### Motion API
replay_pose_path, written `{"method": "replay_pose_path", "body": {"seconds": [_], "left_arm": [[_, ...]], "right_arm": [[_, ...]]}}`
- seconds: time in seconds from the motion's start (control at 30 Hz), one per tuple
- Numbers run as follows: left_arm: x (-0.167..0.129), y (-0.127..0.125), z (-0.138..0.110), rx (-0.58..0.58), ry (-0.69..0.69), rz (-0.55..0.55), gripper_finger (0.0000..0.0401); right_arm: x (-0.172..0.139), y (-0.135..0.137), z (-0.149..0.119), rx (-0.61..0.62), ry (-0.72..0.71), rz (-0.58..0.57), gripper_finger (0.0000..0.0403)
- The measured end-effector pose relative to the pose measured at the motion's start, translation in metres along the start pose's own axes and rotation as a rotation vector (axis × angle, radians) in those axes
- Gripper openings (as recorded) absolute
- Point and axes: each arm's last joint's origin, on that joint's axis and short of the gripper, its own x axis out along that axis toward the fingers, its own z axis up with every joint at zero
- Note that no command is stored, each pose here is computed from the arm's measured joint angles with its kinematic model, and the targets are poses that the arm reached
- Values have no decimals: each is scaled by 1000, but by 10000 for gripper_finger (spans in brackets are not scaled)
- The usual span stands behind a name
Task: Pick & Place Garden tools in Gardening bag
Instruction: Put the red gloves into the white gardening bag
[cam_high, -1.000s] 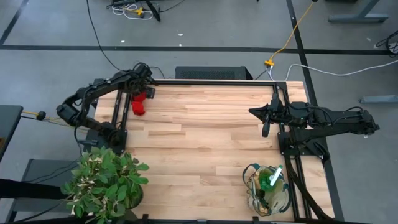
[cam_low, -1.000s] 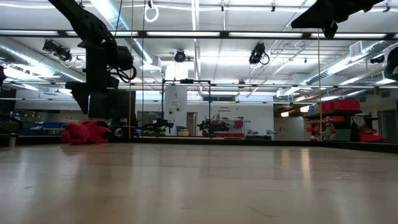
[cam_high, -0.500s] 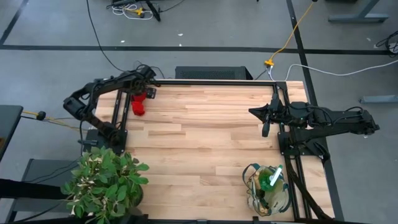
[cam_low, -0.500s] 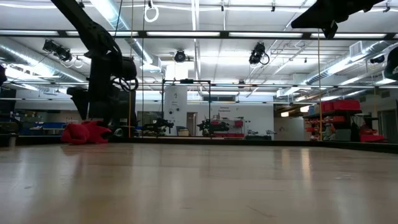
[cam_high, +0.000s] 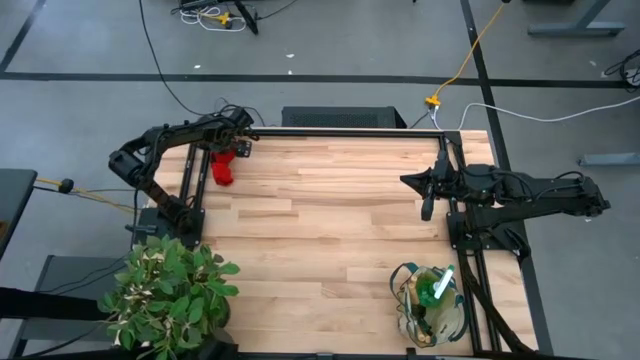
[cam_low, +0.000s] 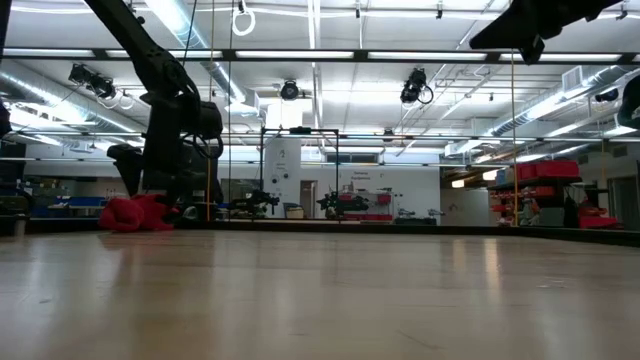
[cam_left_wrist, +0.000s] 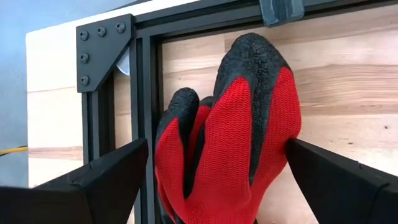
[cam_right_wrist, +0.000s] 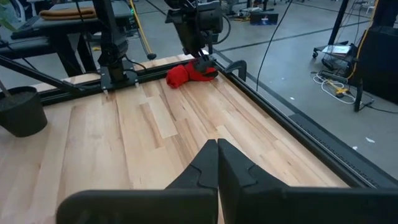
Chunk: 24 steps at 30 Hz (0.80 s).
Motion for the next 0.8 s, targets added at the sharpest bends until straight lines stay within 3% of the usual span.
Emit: {"method": "replay_pose_path", "body": {"seconds": [0.53, 0.8], "left_arm": [[0, -2, -2, 1, 53, -90, 385], [0, -2, -2, 4, 61, -91, 354]], "right_arm": [[0, 0, -1, -5, 12, -2, 0], [0, 0, -1, -5, 12, -2, 0]]}}
